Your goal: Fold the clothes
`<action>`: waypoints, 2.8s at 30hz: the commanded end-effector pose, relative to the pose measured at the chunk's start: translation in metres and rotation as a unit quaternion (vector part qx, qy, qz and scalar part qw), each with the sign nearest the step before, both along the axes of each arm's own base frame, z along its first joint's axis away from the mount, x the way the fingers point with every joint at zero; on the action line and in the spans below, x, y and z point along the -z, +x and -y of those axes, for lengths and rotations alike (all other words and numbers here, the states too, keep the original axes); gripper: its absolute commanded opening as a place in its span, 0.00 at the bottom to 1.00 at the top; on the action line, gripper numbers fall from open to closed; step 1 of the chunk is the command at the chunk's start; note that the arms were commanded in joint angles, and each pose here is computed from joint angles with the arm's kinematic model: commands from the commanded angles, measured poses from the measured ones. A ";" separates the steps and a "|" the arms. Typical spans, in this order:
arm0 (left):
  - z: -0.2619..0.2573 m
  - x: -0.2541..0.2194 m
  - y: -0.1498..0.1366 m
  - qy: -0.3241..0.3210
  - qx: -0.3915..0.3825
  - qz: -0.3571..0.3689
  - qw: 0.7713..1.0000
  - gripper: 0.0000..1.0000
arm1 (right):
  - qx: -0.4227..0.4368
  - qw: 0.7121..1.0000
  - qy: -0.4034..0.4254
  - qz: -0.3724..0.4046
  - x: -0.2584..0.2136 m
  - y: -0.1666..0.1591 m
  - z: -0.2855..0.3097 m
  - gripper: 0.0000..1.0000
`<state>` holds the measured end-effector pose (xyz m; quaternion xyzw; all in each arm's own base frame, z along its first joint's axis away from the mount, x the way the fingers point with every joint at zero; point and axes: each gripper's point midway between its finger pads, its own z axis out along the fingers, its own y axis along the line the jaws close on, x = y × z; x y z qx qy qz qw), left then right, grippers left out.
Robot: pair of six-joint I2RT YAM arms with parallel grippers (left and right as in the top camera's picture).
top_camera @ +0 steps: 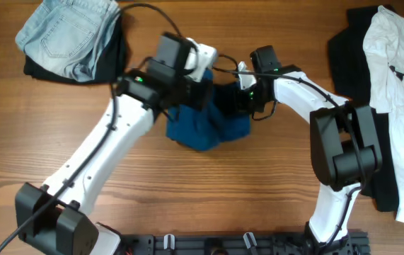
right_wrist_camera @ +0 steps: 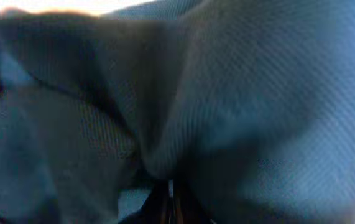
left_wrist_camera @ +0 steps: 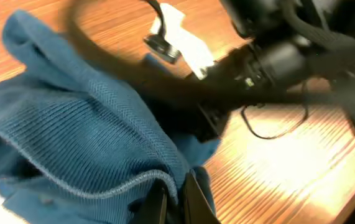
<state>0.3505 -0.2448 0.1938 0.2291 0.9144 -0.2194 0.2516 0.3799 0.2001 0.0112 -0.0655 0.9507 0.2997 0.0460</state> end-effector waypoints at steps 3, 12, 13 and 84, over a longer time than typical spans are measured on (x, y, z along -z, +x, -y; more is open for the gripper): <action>0.033 0.011 -0.002 -0.002 0.003 0.002 1.000 0.04 | 0.062 0.987 0.127 0.082 -0.101 0.043 0.044 0.04; 0.073 0.032 -0.010 -0.006 0.044 0.002 0.999 0.04 | 0.175 0.932 0.129 0.289 -0.265 0.044 0.154 0.04; 0.079 0.035 -0.014 -0.005 0.051 0.000 0.999 0.04 | 0.179 0.930 0.127 0.293 -0.268 0.043 0.159 0.04; -0.171 -0.006 0.025 0.045 -0.336 -0.087 0.937 1.00 | -0.077 0.985 0.102 0.113 -0.090 -0.008 0.027 0.41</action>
